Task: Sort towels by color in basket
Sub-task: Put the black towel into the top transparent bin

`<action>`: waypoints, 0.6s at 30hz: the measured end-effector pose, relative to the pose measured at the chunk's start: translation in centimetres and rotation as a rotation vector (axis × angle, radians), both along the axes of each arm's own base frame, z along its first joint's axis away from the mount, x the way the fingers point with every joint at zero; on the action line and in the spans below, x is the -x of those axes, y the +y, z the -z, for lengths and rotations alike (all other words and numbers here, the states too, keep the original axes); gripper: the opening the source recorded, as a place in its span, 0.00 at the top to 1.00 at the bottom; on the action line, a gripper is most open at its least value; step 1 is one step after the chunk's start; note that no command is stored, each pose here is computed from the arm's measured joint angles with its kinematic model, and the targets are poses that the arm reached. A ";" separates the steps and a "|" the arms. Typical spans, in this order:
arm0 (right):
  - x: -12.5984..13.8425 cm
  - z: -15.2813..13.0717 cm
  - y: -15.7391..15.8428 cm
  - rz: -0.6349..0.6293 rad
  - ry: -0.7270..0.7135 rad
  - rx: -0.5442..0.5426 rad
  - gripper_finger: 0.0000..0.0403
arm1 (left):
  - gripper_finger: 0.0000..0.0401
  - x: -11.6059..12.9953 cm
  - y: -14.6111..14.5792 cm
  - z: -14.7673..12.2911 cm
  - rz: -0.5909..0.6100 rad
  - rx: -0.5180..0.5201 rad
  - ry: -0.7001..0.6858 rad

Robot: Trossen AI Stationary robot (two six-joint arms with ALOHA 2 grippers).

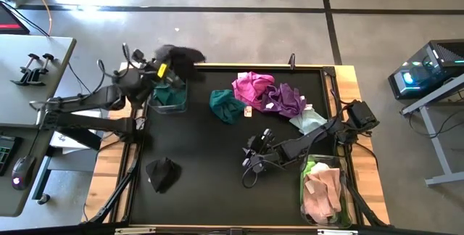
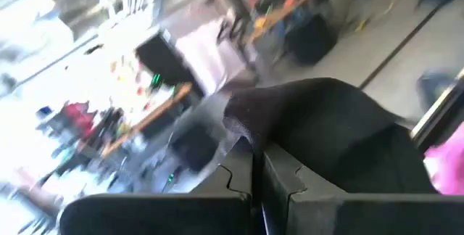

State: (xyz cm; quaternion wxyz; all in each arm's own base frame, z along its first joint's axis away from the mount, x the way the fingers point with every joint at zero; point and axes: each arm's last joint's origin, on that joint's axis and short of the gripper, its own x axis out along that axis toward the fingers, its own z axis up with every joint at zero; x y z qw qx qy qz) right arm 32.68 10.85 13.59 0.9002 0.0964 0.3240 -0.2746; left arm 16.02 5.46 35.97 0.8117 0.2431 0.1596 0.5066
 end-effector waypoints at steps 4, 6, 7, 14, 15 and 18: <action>0.0 0.0 0.0 -0.002 0.001 0.002 0.49 | 1.00 0.7 1.6 1.4 -0.105 0.076 0.067; 0.0 0.0 0.0 -0.005 0.003 0.004 0.49 | 1.00 0.9 2.2 2.2 -0.155 0.129 0.076; 0.0 0.0 0.0 -0.005 0.003 0.005 0.49 | 1.00 0.9 2.5 2.6 -0.177 0.158 0.085; 0.0 0.0 0.0 -0.004 0.002 0.004 0.49 | 1.00 1.2 3.7 5.2 -0.311 0.323 0.092; 0.0 0.0 0.0 -0.004 0.002 0.003 0.49 | 1.00 1.3 3.7 5.4 -0.324 0.344 0.077; 0.0 0.0 0.0 -0.003 0.000 0.003 0.49 | 1.00 1.6 3.9 6.0 -0.387 0.422 0.029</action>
